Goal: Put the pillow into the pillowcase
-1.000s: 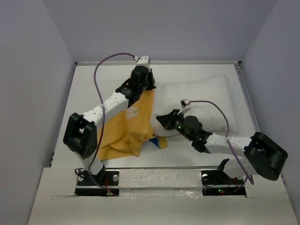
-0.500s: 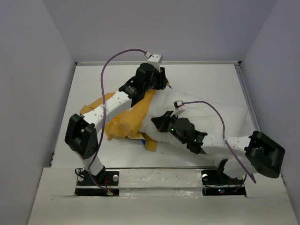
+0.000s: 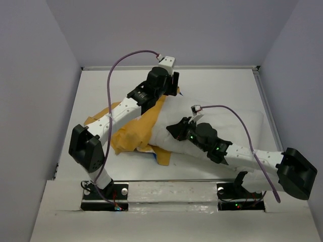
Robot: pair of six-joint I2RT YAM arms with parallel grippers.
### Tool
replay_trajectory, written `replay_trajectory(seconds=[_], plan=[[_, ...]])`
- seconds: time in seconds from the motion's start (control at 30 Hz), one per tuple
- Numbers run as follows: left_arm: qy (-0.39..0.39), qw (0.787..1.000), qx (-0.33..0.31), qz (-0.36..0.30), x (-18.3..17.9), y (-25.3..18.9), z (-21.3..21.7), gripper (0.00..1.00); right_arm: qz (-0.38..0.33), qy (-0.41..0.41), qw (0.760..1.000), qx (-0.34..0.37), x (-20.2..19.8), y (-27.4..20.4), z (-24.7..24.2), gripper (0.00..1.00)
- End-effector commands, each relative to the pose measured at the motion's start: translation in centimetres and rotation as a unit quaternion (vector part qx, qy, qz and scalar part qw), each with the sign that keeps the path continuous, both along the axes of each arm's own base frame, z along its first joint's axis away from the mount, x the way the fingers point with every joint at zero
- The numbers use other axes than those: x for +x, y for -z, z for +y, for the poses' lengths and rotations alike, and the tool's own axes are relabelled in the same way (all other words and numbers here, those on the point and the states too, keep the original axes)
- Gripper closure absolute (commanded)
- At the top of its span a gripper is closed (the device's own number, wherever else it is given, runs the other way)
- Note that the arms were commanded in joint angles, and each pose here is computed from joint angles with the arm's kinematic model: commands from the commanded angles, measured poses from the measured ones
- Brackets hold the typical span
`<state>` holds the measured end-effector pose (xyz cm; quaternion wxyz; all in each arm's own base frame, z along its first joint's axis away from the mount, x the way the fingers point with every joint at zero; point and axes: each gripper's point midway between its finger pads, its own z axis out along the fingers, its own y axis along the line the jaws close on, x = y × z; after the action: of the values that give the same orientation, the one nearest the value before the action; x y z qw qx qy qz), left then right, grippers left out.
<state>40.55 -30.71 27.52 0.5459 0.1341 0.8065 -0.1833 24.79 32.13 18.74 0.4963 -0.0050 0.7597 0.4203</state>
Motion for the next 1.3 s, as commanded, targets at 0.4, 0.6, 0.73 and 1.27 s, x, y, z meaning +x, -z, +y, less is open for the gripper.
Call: replay_trajectory(seconds=[0.4,0.6,0.73,1.27], plan=[[-0.041,0.994,0.096,0.019,2.2,3.8,0.8,0.26,-0.034,-0.03,0.999,-0.019,-0.3,-2.6,-2.0,0.69],[-0.065,0.991,0.117,0.011,2.6,4.0,1.9,0.25,-0.044,-0.04,0.997,-0.053,1.2,-3.3,-3.3,0.51],[-0.049,0.991,0.122,0.022,2.2,4.8,1.7,0.34,-0.047,-0.049,0.995,-0.077,2.1,-3.7,-4.2,0.36],[-0.022,1.0,0.021,-0.001,1.4,0.8,-0.4,1.0,-0.15,-0.136,0.954,-0.222,8.2,-4.8,-3.0,0.0]])
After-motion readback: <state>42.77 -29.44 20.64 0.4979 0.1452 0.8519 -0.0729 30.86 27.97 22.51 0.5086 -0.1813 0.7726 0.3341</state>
